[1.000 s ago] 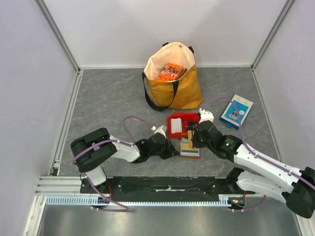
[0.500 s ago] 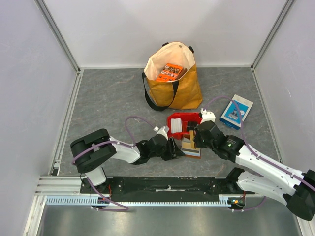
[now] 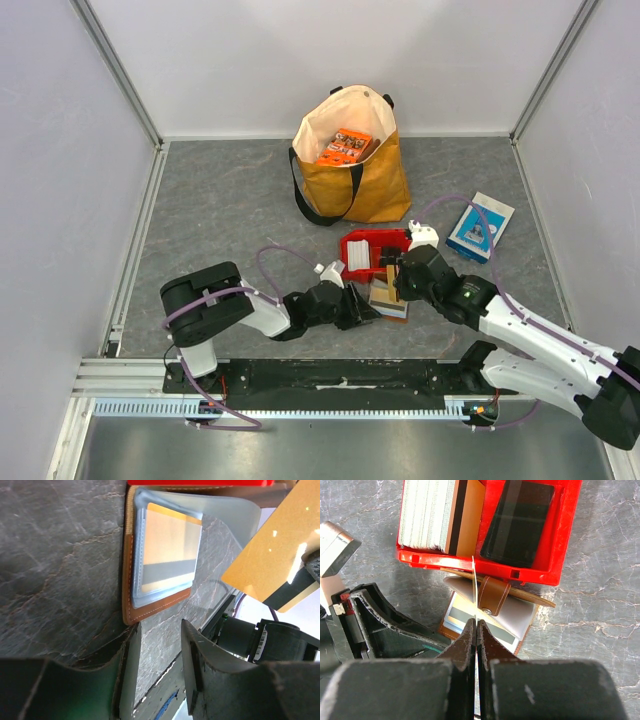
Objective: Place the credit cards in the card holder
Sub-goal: Open the card holder at the center of the board.
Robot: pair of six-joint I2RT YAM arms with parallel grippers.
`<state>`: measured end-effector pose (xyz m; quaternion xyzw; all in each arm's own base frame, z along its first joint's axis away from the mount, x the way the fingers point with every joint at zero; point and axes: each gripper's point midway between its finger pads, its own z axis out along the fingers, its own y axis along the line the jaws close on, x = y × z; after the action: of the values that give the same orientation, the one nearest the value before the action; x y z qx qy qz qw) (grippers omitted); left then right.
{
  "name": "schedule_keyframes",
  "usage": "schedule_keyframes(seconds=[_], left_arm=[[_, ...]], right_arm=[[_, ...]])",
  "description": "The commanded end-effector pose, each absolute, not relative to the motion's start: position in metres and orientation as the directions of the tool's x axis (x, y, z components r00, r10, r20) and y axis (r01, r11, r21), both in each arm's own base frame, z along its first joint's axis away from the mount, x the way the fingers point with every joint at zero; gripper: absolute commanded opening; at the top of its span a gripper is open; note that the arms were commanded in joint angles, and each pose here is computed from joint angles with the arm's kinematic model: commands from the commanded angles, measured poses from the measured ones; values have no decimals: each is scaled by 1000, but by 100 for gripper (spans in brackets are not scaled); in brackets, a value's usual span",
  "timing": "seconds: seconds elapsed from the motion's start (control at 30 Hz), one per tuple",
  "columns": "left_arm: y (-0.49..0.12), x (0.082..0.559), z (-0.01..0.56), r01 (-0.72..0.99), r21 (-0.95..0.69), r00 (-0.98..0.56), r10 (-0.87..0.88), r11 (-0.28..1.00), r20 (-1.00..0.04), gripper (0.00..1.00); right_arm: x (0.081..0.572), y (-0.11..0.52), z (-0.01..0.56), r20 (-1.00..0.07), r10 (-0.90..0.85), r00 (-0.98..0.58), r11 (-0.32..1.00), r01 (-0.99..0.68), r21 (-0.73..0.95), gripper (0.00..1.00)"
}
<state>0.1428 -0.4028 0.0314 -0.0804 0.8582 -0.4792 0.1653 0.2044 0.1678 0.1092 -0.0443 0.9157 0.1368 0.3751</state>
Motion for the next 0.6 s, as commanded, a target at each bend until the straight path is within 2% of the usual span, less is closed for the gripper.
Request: schedule_keyframes(seconds=[0.0, 0.1, 0.23, 0.33, 0.4, 0.5, 0.57], left_arm=[[-400, 157, 30, -31, -861, -897, -394, 508, -200, 42], [-396, 159, 28, -44, -857, -884, -419, 514, -206, 39], [-385, 165, 26, -68, -846, -859, -462, 528, -219, 28], [-377, 169, 29, -58, -818, -845, -465, 572, -265, 25], [-368, 169, 25, -61, -773, -843, -447, 632, -300, 25], [-371, 169, 40, 0, -754, -835, -414, 657, -361, 39], [-379, 170, 56, 58, -748, -824, -392, 661, -410, 42]], right_arm=[[203, 164, 110, -702, 11, -712, 959, -192, 210, 0], [203, 164, 110, -702, 11, -712, 958, -195, 213, 0], [200, 165, 109, -695, 14, -719, 955, -196, 222, 0], [199, 163, 107, -690, 18, -723, 955, -192, 225, 0], [198, 163, 107, -692, 17, -722, 955, -192, 225, 0], [199, 164, 108, -692, 15, -721, 955, -196, 225, 0], [200, 165, 108, -692, 11, -722, 955, -197, 221, 0]])
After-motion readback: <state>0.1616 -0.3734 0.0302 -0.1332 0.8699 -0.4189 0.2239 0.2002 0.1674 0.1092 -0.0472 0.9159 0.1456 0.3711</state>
